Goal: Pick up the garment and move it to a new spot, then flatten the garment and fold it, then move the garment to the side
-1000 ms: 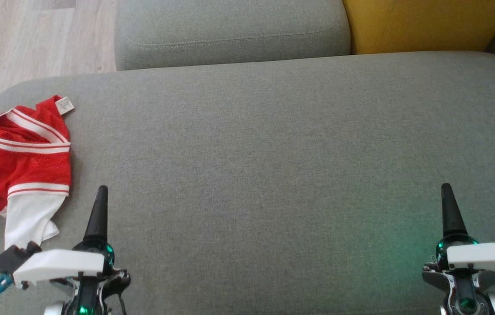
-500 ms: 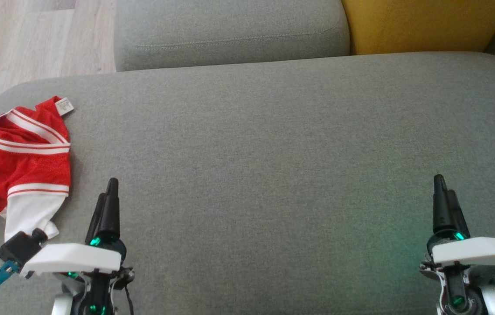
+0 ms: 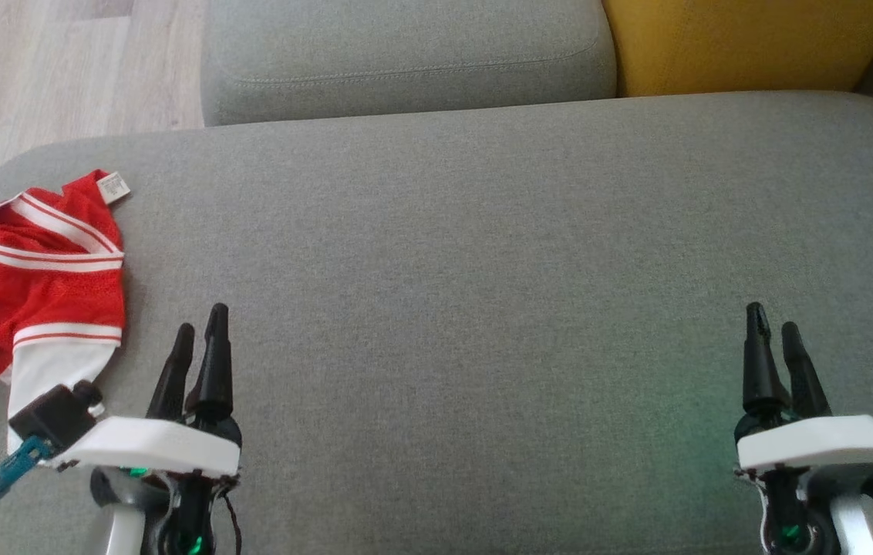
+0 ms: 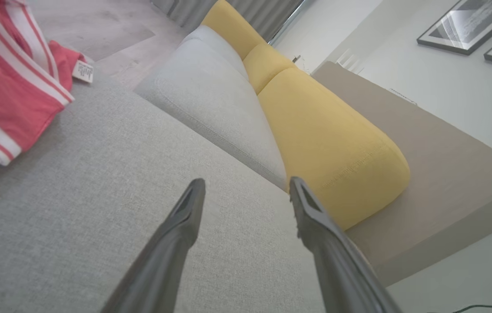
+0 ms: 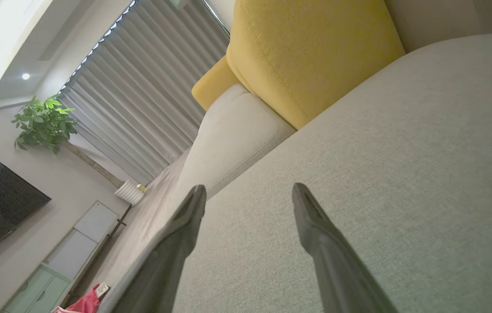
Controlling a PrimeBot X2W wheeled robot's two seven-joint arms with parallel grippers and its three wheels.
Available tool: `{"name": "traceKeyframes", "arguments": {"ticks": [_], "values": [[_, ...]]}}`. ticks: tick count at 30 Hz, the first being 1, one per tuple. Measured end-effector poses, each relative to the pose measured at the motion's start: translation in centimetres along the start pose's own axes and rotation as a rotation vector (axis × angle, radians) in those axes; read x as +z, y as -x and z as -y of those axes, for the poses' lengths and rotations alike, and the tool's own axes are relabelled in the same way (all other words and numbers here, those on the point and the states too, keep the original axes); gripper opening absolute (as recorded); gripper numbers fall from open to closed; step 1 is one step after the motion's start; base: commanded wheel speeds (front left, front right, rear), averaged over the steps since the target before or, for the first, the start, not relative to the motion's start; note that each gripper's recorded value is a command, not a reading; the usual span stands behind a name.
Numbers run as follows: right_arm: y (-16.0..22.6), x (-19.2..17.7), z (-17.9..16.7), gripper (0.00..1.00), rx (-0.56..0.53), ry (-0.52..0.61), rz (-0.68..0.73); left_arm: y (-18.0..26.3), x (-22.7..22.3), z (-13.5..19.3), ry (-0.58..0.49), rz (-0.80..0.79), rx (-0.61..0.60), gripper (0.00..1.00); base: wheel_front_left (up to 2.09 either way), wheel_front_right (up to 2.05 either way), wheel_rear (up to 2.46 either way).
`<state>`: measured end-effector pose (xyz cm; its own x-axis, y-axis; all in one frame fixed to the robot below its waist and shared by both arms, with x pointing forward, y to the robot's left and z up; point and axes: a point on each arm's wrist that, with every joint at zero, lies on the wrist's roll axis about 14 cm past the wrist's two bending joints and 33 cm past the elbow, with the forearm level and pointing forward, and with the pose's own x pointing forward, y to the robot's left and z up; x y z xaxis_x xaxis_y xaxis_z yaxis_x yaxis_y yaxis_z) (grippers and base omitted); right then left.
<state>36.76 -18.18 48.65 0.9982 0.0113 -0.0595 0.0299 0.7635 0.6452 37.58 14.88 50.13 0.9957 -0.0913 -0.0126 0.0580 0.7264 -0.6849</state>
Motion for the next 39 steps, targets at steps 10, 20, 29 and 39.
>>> {"name": "traceKeyframes", "arguments": {"ticks": [10,20,29,39], "values": [[-0.1,-0.3,-0.5,1.00,0.023,0.147,-0.006,-0.5,0.2,1.0,-0.189,0.004,-0.036,1.00,0.00,0.00,0.00],[-0.2,-0.6,-1.2,1.00,0.054,0.292,-0.009,-0.5,-0.3,1.5,-0.372,-0.007,-0.059,1.00,0.00,0.00,0.00],[-0.1,-0.9,-1.7,1.00,0.078,0.414,-0.012,-0.3,-0.7,1.8,-0.504,-0.008,-0.079,1.00,0.00,0.00,0.00],[-0.1,-0.8,-2.3,1.00,0.108,0.554,-0.003,-0.1,-0.8,2.0,-0.633,0.011,-0.090,1.00,0.00,0.00,0.00]]}}
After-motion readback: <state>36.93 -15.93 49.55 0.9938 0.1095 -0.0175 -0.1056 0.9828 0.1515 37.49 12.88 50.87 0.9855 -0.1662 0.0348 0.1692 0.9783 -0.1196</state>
